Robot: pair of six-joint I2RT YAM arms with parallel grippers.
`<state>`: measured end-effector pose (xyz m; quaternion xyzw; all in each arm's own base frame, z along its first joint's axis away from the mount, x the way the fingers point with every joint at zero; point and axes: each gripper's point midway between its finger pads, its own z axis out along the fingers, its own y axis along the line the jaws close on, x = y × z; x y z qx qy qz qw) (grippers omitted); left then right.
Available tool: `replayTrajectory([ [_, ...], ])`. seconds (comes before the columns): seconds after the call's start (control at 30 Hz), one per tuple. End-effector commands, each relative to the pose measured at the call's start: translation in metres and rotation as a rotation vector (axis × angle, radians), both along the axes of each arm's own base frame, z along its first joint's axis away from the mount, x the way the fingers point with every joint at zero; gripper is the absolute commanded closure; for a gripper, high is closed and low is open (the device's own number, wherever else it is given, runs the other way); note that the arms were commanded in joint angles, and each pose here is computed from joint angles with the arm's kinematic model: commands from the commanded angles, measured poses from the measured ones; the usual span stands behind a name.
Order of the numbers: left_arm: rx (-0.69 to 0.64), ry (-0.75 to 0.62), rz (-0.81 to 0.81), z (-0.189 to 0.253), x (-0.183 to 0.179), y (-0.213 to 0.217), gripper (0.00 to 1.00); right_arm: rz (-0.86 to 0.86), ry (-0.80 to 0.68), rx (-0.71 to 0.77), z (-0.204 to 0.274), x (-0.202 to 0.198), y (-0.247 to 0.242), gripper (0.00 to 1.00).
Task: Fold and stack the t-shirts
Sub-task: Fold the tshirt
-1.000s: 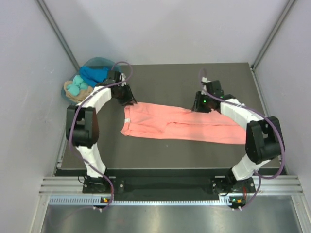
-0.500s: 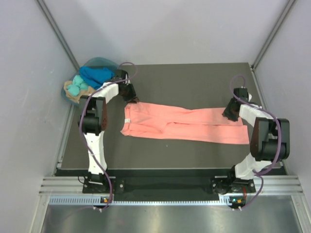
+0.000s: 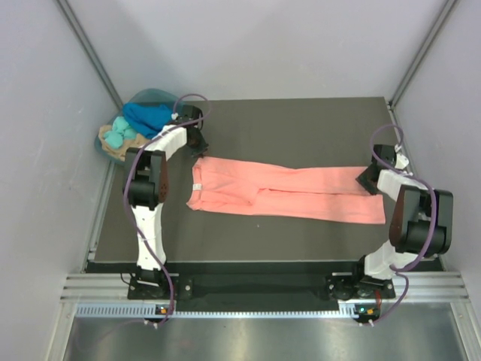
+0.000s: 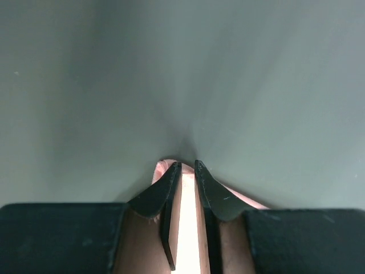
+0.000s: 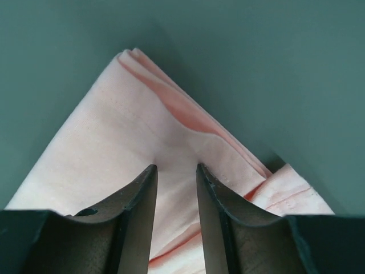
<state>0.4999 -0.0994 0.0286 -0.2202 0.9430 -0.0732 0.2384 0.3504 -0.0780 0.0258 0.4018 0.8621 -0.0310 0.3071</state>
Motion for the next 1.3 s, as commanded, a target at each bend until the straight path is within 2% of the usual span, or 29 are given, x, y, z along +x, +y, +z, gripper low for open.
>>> replayTrajectory([
  [0.0,0.168,0.080,0.126,-0.020,-0.015,0.047,0.79,-0.150,0.003,-0.035,0.003,-0.020,-0.020,0.64],
  [0.1,0.124,0.046,0.123,-0.003,-0.006,0.039,0.79,-0.175,-0.039,-0.015,0.010,-0.018,-0.019,0.64],
  [0.17,0.077,-0.018,0.089,0.022,0.004,0.029,0.79,-0.128,-0.067,0.014,0.017,-0.009,-0.012,0.64],
  [0.27,-0.042,-0.148,-0.098,0.066,0.015,-0.007,0.76,-0.022,-0.072,0.038,0.032,0.008,-0.003,0.65],
  [0.4,-0.036,-0.168,-0.217,0.089,0.006,-0.019,0.74,0.090,-0.070,0.069,0.043,0.019,0.009,0.64],
  [0.5,-0.046,-0.141,-0.296,0.079,-0.007,-0.029,0.74,0.138,-0.058,0.085,0.042,0.022,0.018,0.64],
  [0.63,-0.152,-0.066,-0.431,0.051,-0.032,-0.064,0.78,0.195,-0.056,0.100,0.039,0.028,0.029,0.64],
  [0.77,-0.147,-0.015,-0.475,0.023,-0.042,-0.085,0.78,0.243,-0.022,0.142,0.024,0.033,0.041,0.64],
  [0.83,-0.139,0.021,-0.454,0.005,-0.043,-0.084,0.79,0.223,-0.004,0.137,0.017,0.031,0.036,0.64],
  [0.9,-0.069,0.052,-0.378,-0.008,-0.037,-0.070,0.80,0.195,0.028,0.133,0.004,0.025,0.028,0.64],
  [0.93,-0.031,0.099,-0.345,-0.025,-0.039,-0.062,0.81,0.166,0.034,0.133,-0.001,0.022,0.019,0.64],
  [0.97,0.078,0.127,-0.259,-0.032,-0.035,-0.040,0.82,0.127,0.048,0.115,-0.008,0.016,0.011,0.64],
  [1.0,0.120,0.130,-0.216,-0.029,-0.028,-0.032,0.83,0.102,0.053,0.111,-0.010,0.013,0.004,0.64],
  [1.03,0.179,0.214,-0.172,-0.044,-0.040,-0.017,0.85,0.058,0.056,0.108,-0.014,0.007,-0.007,0.64],
  [1.1,0.227,0.234,-0.060,-0.049,-0.040,0.003,0.85,-0.010,0.060,0.100,-0.020,-0.003,-0.017,0.64],
  [1.23,0.177,0.208,0.055,-0.048,-0.039,0.010,0.85,-0.102,0.022,0.097,-0.021,-0.013,-0.025,0.64],
  [1.27,0.141,0.186,0.079,-0.047,-0.035,0.005,0.85,-0.121,-0.043,0.106,-0.012,-0.005,-0.025,0.64],
])
